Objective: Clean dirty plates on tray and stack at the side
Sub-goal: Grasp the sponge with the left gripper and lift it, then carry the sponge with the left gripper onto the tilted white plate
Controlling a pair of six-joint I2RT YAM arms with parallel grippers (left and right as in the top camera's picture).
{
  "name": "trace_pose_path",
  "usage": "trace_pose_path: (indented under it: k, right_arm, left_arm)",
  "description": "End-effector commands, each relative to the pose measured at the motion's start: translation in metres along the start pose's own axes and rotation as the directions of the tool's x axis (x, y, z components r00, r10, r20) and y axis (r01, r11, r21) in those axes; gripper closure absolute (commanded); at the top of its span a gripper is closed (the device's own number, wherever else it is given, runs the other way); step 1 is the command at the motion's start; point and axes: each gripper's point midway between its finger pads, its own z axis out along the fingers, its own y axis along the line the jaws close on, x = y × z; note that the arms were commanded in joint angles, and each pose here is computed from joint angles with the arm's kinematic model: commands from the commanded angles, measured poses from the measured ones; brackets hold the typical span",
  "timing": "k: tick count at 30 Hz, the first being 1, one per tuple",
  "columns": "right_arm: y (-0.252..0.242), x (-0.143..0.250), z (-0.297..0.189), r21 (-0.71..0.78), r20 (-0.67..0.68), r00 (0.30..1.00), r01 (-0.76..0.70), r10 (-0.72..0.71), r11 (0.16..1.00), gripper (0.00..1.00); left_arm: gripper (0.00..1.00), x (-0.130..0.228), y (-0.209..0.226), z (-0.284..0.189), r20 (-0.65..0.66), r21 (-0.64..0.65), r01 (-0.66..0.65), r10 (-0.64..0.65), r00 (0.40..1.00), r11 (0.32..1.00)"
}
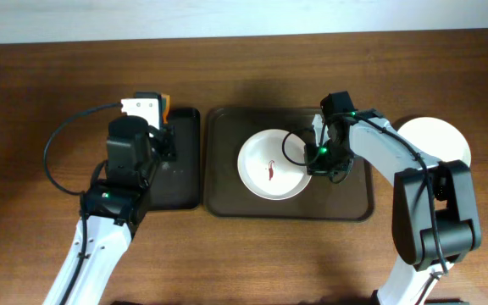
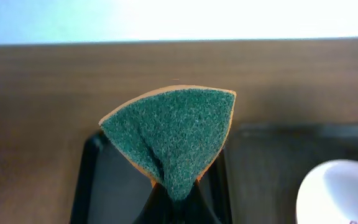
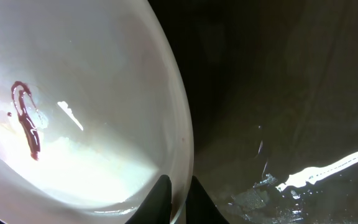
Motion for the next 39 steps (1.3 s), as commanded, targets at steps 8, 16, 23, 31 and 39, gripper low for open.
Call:
trace_pose_path:
  k: [8,16,23,31,39]
  right_arm:
    - [0.003,0.0,-0.005,-0.005,0.016,1.0,0.013,-0.013,1.0,0.89]
    - [0.003,0.0,-0.005,-0.005,0.016,1.0,0.013,-0.013,1.0,0.89]
    - [0.003,0.0,-0.005,-0.005,0.016,1.0,0.013,-0.013,1.0,0.89]
    - [0.003,0.0,-0.005,-0.005,0.015,1.0,0.013,-0.013,1.0,0.89]
    - [0.003,0.001,-0.005,-0.004,0.009,1.0,0.011,-0.011,1.0,0.89]
  left_arm:
    - [1.0,0.105,-0.003,0.038,-0.397,0.03,-0.043,0.052,0.916,0.999]
    - [1.0,0.108,-0.014,0.043,-0.425,0.086,-0.019,0.054,0.903,0.996]
    - [1.0,0.063,-0.085,0.03,-0.343,0.447,0.142,0.023,0.939,0.883]
    - [1.0,0.066,-0.135,0.039,-0.456,0.528,0.384,-0.129,0.881,0.757]
    - [1.0,0.102,-0.193,0.057,-0.591,0.558,0.524,-0.135,0.795,0.644]
